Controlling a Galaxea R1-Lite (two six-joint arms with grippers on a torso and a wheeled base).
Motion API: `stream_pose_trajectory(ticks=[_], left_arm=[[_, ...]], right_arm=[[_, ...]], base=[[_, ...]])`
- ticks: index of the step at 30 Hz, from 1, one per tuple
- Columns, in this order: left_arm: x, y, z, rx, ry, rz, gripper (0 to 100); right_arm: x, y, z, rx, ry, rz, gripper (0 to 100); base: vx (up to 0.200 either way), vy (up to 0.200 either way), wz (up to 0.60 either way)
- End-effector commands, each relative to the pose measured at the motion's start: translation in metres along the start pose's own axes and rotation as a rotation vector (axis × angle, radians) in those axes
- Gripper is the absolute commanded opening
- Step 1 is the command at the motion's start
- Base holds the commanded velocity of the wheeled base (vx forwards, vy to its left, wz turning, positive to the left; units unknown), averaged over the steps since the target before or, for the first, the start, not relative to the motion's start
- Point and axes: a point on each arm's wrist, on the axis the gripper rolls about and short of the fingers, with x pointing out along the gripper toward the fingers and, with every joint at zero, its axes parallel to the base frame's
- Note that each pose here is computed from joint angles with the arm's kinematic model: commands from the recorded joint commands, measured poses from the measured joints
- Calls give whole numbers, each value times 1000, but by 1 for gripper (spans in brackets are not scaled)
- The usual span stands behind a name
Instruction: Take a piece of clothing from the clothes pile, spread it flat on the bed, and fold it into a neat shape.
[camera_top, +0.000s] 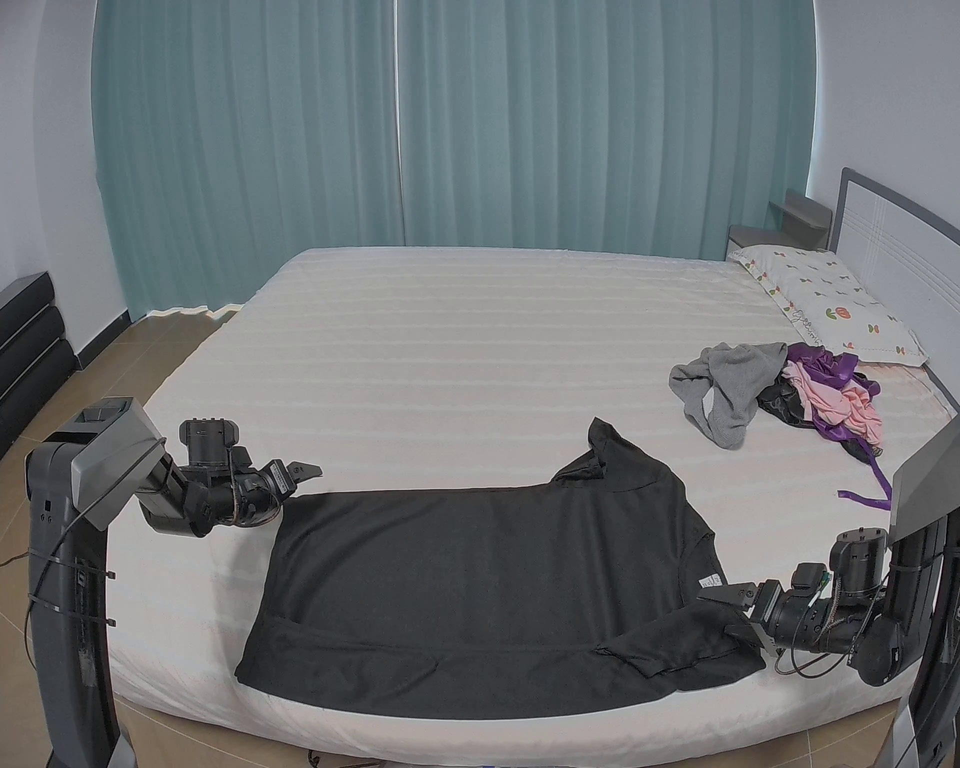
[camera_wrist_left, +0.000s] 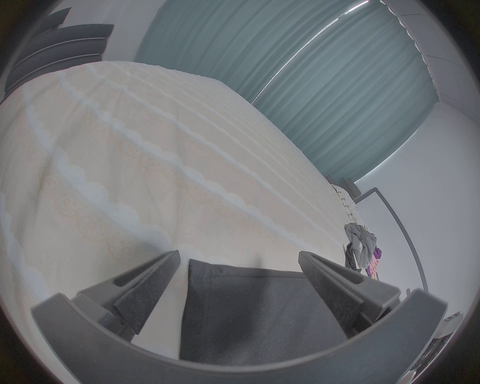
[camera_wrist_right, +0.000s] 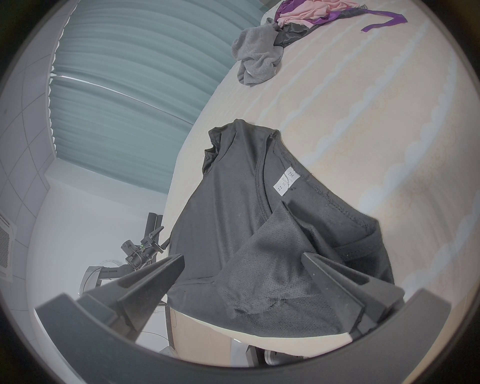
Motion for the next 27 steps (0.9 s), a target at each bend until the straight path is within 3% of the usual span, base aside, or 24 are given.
stream_pose_trajectory(ticks=[1,2,3,15,17,23,27], left_arm=[[0,1,-3,-4,9,4,100],[-1,1,-4,-4,11,5,100],[-1,2,-5,-5,16,8,0],[-2,1,-6,-5,16,9,0],[-3,0,-1,-45,-32,58,0],[-12,-12,11,-119,-131,30,0],[-18,-19,14,-143,-140,19,0]], right_arm=[[0,1,1,-7,-8,9,100],[0,1,1,-7,-8,9,100],[0,1,1,-6,-7,9,100],[0,2,5,-10,-30,19,100],[4,13,23,-60,-102,74,100],[32,24,53,-116,-159,135,100],[52,35,79,-135,-169,141,100]], base=[[0,0,0],[0,0,0],[0,0,0],[0,0,0],[0,0,0],[0,0,0],[0,0,0]])
